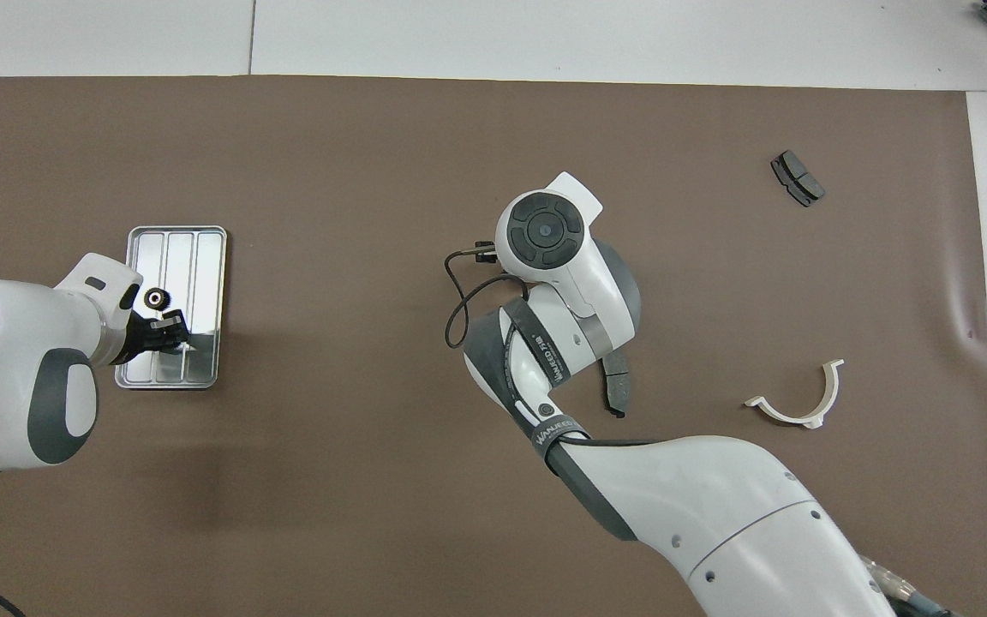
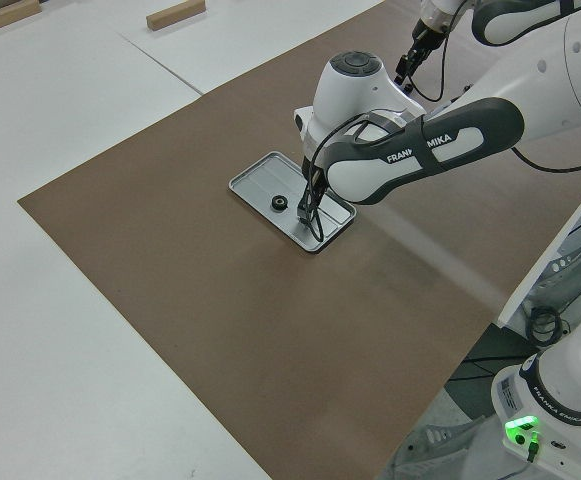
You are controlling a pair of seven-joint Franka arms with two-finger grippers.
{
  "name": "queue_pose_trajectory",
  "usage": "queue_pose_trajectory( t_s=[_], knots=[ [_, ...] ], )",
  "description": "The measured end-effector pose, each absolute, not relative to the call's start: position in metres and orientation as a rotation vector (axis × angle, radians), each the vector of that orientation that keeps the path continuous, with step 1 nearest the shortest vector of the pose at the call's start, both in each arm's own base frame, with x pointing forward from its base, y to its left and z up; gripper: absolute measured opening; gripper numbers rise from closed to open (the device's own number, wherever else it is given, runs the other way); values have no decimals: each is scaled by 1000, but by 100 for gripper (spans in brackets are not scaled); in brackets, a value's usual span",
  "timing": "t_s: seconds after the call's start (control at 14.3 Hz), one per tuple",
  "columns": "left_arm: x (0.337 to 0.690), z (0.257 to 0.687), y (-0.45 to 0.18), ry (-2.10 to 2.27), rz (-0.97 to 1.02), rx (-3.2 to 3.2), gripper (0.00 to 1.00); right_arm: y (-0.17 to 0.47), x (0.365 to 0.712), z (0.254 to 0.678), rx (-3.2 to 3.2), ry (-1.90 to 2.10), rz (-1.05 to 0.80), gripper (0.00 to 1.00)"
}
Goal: Place bearing gear from tray to pile
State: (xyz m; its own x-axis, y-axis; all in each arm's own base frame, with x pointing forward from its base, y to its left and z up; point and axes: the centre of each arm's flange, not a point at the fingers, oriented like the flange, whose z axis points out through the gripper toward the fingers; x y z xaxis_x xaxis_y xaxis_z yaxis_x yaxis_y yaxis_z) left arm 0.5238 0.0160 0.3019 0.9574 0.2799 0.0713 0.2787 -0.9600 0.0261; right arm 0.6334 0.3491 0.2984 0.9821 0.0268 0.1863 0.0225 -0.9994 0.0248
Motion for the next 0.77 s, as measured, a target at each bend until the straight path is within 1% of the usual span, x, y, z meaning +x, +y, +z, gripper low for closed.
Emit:
queue_pose_trajectory(
  t_s=[0.07, 0.21, 0.35, 0.49, 0.56, 0.63, 0.7, 0.77],
  knots=[
    [524, 302, 16, 441, 118, 3092, 35, 351, 632, 297, 3103, 43, 282, 52],
    [528, 307, 15, 437, 128, 3091, 35, 354, 627, 294, 3096, 52, 254, 52],
    [540, 326, 9, 419, 116, 3095, 35, 353, 624, 290, 3091, 55, 235, 52],
    [560, 365, -3, 383, 93, 3103, 35, 352, 622, 289, 3085, 52, 211, 51],
    [568, 389, -12, 359, 86, 3107, 35, 351, 621, 290, 3082, 51, 197, 46],
    [574, 410, -24, 328, 84, 3111, 35, 350, 620, 290, 3080, 50, 188, 46],
    [578, 427, -38, 295, 84, 3114, 35, 350, 619, 291, 3080, 50, 187, 41],
    [579, 437, -54, 276, 84, 3115, 35, 350, 619, 290, 3080, 50, 187, 41]
  ],
)
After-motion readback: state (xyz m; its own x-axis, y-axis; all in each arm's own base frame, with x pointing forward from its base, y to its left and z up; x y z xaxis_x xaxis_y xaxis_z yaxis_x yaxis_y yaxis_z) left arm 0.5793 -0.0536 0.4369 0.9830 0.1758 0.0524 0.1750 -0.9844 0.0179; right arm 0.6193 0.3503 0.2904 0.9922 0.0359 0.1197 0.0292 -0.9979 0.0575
